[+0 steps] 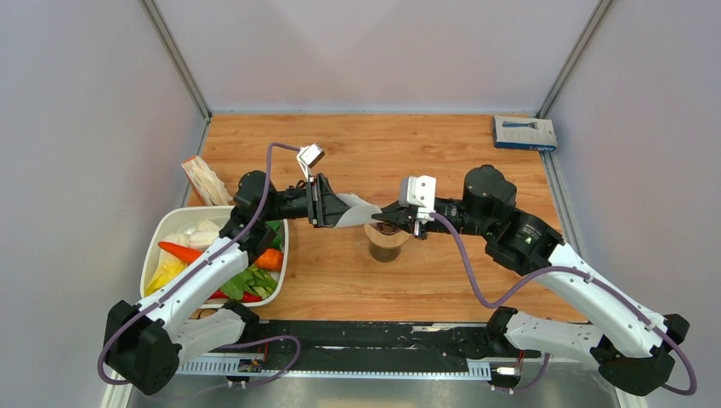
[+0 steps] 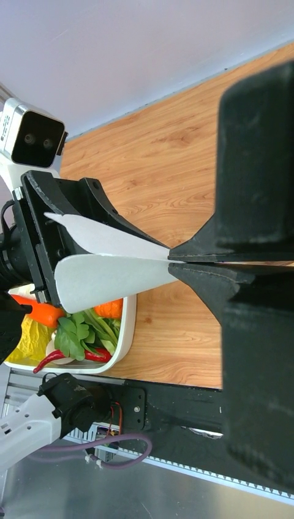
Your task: Place the coffee filter in the dripper
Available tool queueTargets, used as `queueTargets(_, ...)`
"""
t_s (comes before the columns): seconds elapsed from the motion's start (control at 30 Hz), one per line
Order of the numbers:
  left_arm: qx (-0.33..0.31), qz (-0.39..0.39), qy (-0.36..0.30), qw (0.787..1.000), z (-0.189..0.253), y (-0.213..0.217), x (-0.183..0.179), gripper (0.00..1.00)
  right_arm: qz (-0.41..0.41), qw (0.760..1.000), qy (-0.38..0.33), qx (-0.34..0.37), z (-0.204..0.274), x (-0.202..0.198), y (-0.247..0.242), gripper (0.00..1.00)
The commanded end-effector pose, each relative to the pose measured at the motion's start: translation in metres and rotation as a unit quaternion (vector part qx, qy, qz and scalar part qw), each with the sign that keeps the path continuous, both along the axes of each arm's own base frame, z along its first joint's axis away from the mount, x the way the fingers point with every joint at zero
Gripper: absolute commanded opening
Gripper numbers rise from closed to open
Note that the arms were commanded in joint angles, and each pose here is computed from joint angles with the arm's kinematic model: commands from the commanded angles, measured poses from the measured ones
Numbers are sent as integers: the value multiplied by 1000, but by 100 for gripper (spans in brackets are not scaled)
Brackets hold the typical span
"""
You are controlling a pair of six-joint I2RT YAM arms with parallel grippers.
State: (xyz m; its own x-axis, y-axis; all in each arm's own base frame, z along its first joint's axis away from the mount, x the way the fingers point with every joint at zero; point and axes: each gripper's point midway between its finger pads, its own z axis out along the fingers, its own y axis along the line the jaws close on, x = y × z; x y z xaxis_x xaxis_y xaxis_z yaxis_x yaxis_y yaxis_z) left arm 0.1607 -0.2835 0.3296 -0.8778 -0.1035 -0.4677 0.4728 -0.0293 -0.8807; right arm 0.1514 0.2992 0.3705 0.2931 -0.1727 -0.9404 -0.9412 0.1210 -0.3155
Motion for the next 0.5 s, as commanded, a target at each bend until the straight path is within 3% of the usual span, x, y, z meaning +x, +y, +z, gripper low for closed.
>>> queueTargets(0.0, -25, -2, -17, 1000, 11, -2, -1, 40, 14, 1000, -6, 25, 12, -4, 5, 0)
queueTargets(0.17, -23, -3, -10, 1000, 9, -2, -1, 24, 22, 999, -5, 26, 11, -8, 4, 0)
queueTargets(0.3, -16, -8, 0, 1000, 5, -1, -3, 2, 19, 1000, -3, 24, 9, -8, 2, 0)
queueTargets(0.47, -13, -16, 0, 1000, 5, 2, -10, 0, -4, 1000, -8, 1, 6, -5, -8, 22)
